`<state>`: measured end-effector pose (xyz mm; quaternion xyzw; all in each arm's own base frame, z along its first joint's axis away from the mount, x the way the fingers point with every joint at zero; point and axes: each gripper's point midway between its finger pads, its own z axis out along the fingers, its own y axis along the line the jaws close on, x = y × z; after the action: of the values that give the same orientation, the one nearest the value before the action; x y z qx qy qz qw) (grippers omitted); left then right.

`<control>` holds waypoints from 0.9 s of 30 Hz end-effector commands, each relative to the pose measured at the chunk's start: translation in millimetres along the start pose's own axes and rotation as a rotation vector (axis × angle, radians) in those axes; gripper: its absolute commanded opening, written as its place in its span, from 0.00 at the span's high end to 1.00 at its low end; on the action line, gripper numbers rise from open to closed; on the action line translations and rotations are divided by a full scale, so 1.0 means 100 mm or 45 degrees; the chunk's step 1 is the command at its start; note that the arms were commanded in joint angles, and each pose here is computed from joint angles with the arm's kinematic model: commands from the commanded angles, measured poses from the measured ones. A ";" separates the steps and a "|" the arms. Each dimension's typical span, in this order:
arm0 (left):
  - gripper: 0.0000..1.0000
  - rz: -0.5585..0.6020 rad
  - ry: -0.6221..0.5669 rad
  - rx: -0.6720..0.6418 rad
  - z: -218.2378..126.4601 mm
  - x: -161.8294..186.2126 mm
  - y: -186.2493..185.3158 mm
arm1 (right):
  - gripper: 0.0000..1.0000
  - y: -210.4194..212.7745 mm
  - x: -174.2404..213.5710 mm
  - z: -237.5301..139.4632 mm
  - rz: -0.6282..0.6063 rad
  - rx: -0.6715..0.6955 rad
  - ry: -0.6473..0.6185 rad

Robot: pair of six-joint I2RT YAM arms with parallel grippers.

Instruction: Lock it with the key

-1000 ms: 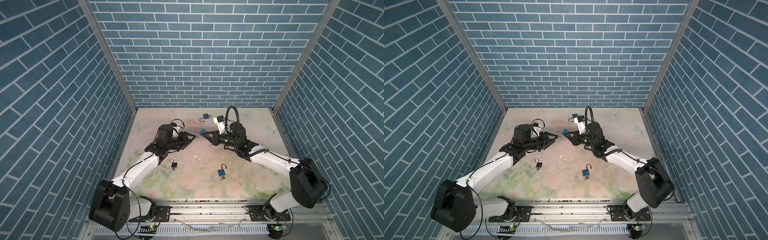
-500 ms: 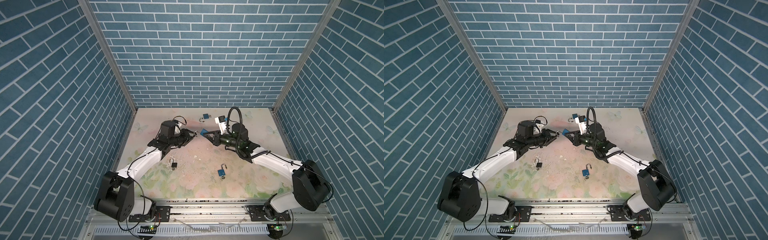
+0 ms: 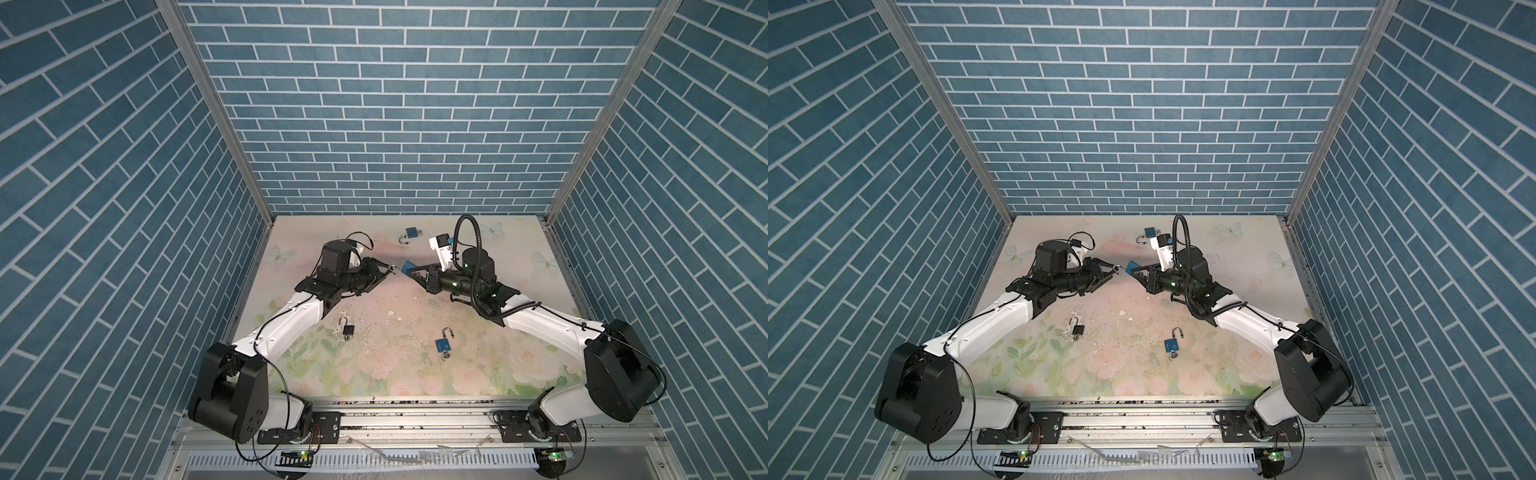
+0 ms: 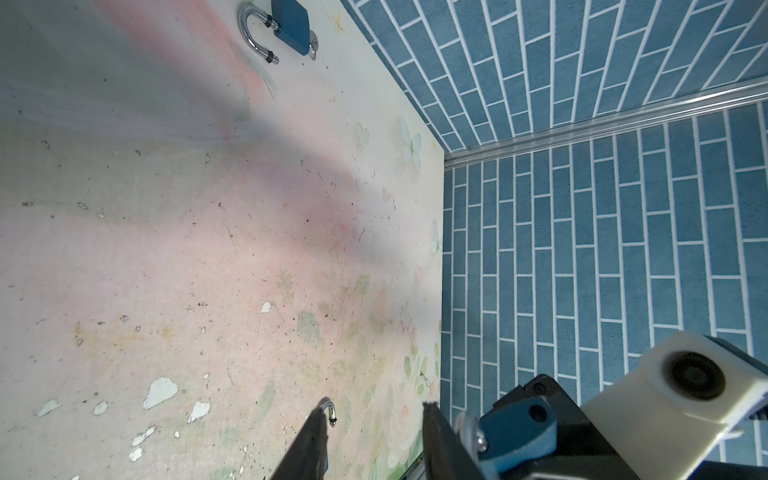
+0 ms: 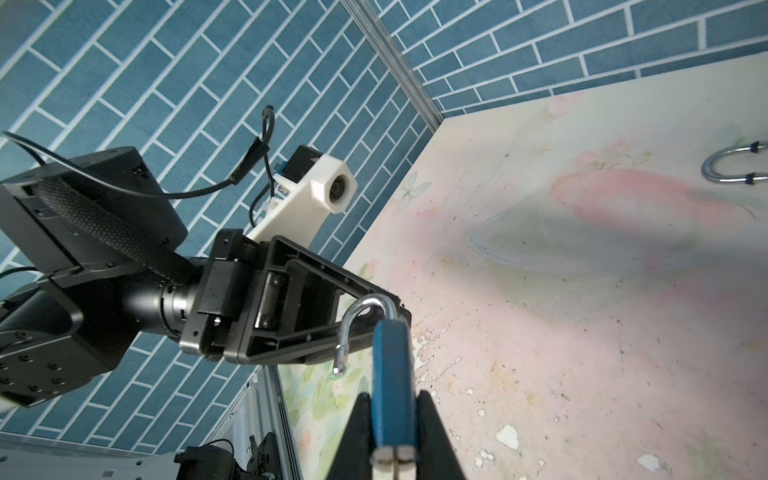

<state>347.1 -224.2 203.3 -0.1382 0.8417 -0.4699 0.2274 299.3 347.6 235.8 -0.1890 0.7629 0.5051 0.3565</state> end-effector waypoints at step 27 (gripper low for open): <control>0.58 0.073 -0.066 0.109 -0.22 -0.10 -0.41 | 1.00 0.07 -0.06 0.12 -0.019 -0.064 0.036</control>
<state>344.6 -224.5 223.3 -0.1357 0.8308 -0.4840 0.2390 303.2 355.6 224.6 -0.1935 0.7722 0.5064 0.3313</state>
